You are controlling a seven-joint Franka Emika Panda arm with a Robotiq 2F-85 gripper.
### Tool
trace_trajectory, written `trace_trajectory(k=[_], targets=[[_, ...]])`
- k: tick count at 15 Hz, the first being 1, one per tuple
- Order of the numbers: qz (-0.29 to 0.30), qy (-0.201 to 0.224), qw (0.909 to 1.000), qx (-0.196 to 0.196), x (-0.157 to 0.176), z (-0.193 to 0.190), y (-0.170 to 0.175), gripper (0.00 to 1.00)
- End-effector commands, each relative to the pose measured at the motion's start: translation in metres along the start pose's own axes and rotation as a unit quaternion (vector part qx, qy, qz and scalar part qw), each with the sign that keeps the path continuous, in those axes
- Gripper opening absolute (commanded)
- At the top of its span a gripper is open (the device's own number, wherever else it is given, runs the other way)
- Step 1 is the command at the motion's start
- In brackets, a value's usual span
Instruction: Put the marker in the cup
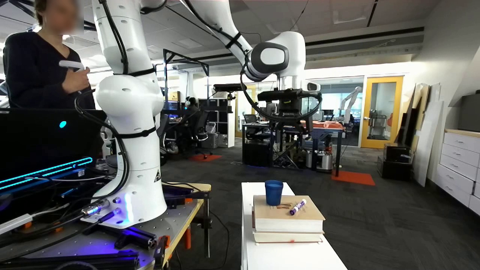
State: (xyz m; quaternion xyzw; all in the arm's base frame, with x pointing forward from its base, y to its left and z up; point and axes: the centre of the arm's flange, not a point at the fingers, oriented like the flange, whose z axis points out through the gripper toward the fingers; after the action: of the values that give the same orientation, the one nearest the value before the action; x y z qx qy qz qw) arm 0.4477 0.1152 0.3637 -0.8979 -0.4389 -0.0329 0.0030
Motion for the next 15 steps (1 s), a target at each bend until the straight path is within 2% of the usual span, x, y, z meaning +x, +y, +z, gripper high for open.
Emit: trace_trajectory(k=[1, 6, 8, 15], targets=[[-0.046, 0.013, 0.9989, 0.007, 0.003, 0.013, 0.001, 1.00], [-0.088, 0.012, 0.9960, 0.009, 0.000, 0.027, 0.002, 1.00], [-0.079, 0.006, 0.9966, 0.021, 0.000, 0.031, 0.001, 1.00], [-0.075, -0.005, 0.9970, 0.022, 0.002, 0.031, 0.001, 1.00]])
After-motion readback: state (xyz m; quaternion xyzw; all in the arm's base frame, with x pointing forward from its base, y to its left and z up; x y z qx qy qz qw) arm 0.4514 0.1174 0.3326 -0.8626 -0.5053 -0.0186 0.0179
